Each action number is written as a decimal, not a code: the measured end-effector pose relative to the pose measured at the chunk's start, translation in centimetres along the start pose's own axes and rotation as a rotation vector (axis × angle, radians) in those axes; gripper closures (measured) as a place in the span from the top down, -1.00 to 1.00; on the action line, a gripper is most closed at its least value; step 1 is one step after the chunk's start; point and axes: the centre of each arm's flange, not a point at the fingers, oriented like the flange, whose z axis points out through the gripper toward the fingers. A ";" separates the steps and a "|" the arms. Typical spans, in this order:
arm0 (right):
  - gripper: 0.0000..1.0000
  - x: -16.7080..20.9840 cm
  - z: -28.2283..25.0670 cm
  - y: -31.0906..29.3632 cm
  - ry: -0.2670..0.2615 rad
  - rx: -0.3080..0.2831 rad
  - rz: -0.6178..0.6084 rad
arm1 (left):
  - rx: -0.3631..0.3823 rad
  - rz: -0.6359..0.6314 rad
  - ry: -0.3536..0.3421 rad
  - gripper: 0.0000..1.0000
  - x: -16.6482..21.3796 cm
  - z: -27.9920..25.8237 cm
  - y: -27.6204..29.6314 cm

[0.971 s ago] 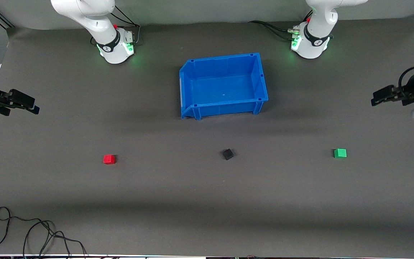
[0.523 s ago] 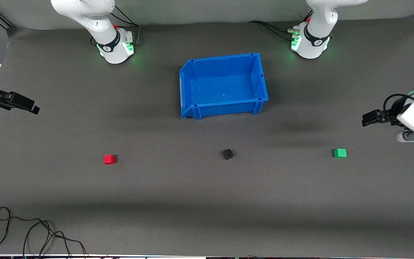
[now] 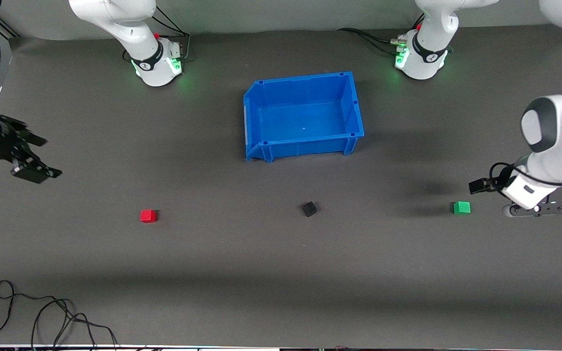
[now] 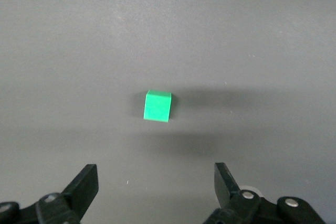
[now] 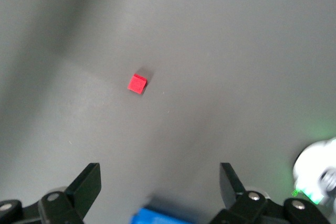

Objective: Attach green and red cubes to black cube
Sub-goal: 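Lower and grasp the red cube with the right gripper while the left gripper grasps green, then carry the red cube toward the black cube while the left gripper carries green, then press the red and green cubes against the black cube with both grippers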

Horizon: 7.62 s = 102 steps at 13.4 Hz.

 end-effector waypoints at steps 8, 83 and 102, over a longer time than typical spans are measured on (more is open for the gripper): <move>1.00 7.0 17.2 -5.2 -0.175 0.089 0.313 | 0.005 0.098 -0.004 0.85 1.6 11.4 -0.1; -0.20 -40.3 42.1 -25.0 -0.074 0.332 0.082 | -0.169 -1.835 -0.076 -0.22 -4.6 14.8 41.2; -0.20 -40.2 41.5 -24.6 -0.079 0.285 0.106 | -0.187 -1.884 -0.064 -0.22 -3.4 14.7 41.2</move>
